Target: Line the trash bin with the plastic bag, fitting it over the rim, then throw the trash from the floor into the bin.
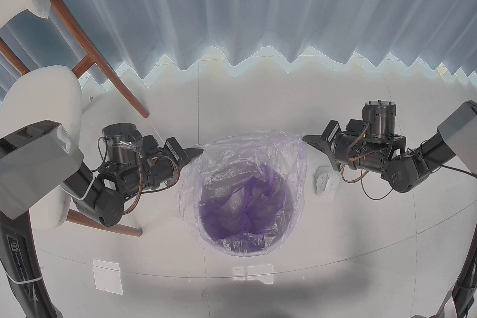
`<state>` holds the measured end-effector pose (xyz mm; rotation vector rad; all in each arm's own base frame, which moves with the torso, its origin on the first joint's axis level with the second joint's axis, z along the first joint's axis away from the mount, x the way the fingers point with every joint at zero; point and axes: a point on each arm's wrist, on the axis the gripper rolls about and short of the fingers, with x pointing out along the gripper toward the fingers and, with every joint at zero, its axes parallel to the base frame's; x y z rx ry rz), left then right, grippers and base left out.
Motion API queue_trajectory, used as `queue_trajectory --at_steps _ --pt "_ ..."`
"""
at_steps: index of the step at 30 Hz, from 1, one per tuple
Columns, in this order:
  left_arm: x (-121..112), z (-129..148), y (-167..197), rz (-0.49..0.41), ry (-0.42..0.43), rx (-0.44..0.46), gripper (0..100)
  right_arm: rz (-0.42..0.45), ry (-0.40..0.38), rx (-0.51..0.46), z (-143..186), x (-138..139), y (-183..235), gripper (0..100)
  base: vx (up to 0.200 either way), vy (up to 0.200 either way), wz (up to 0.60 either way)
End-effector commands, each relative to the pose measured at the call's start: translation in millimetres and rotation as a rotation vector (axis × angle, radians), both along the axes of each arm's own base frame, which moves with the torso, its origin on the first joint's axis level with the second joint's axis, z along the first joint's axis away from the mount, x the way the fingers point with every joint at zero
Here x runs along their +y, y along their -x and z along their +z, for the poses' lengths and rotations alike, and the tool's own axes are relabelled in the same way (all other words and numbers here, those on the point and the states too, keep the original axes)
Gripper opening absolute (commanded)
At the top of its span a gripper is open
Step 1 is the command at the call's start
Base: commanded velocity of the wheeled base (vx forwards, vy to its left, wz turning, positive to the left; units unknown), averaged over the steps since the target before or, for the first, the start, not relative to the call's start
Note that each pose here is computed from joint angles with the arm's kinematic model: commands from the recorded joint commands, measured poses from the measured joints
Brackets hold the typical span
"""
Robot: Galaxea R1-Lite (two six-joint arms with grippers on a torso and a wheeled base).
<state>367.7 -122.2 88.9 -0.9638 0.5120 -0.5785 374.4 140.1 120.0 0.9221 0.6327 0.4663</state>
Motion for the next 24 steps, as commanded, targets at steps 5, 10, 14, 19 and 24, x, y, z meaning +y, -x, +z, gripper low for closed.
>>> queue_trajectory --at_steps 5,10,14,19,24 --pt "-3.3 -2.1 -9.7 0.001 -0.005 0.022 0 -0.015 0.007 0.001 -1.1 2.8 -23.8 0 0.000 0.000 0.00" --pt "-4.1 -9.8 -17.0 0.008 -0.007 0.033 0 -0.032 0.023 0.014 -16.6 3.6 -37.5 0 0.000 0.000 0.00" --pt "-0.1 -19.1 -20.7 0.017 -0.008 0.058 0 -0.046 0.036 0.040 -24.0 5.4 -43.7 0 0.000 0.000 0.00" --pt "2.6 -31.4 -24.9 0.035 0.018 0.111 0 -0.077 0.059 0.060 -35.5 8.6 -49.4 0 0.000 0.000 0.00" --pt "4.0 -46.1 -27.2 0.047 0.024 0.153 0 -0.078 0.070 0.085 -47.4 9.0 -50.8 0 0.000 0.000 0.00"
